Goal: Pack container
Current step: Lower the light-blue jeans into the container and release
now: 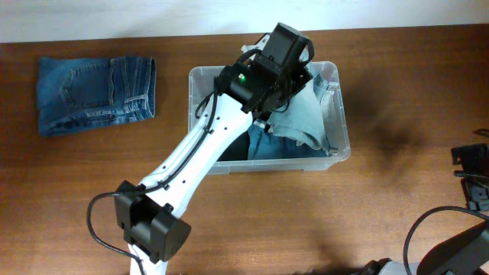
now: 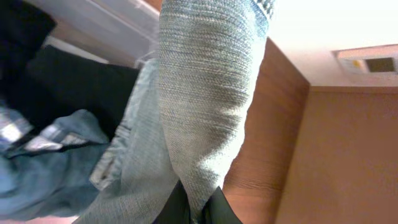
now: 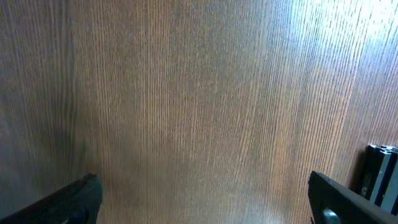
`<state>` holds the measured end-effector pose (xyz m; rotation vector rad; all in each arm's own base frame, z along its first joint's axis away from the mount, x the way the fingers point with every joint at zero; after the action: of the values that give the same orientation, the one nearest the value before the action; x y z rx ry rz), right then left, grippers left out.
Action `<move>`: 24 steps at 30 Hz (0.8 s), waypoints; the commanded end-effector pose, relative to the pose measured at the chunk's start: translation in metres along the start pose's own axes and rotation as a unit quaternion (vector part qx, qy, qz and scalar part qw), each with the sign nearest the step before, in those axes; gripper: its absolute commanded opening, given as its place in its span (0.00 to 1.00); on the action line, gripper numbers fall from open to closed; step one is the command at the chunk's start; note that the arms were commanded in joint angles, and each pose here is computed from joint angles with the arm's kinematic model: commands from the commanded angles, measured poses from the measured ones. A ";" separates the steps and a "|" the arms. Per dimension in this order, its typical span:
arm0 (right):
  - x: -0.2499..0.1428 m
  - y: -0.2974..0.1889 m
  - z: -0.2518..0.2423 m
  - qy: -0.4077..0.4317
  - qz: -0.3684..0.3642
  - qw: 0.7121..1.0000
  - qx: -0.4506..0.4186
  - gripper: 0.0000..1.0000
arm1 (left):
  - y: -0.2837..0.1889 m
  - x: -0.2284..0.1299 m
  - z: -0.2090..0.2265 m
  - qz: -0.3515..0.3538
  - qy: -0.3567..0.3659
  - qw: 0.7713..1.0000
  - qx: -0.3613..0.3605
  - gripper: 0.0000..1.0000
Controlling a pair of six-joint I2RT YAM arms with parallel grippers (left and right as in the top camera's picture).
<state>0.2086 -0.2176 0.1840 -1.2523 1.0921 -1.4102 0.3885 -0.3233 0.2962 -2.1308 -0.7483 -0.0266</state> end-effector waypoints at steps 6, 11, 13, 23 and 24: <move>0.002 -0.002 -0.003 0.007 -0.007 1.000 -0.002 0.98 | -0.026 0.015 0.020 -0.076 0.011 0.994 0.078 0.01; 0.002 -0.002 -0.003 0.007 -0.007 1.000 -0.002 0.98 | -0.030 0.027 0.042 -0.096 0.058 0.984 0.141 0.01; 0.002 -0.002 -0.003 0.007 -0.007 1.000 -0.002 0.98 | -0.031 0.035 0.048 -0.096 0.079 0.981 0.151 0.01; 0.002 -0.002 -0.003 0.007 -0.007 1.000 -0.002 0.98 | -0.036 0.078 0.076 -0.096 0.164 0.963 0.190 0.01; 0.002 -0.002 -0.003 0.007 -0.007 1.000 -0.002 0.98 | -0.036 0.083 0.079 -0.093 0.178 0.960 0.194 0.07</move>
<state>0.2085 -0.2176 0.1840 -1.2527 1.0922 -1.4103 0.4092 -0.2341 0.2736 -1.6939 -0.6831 -0.1991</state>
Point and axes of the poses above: each gripper's point midway between its finger pads, its own y axis out along the fingers, its own z axis along the line the jaws close on, x = y × z, the point moved 6 cm from there along -y, back along the fingers, and after that the axes turned 4 degrees about y, right-handed, at the moved point
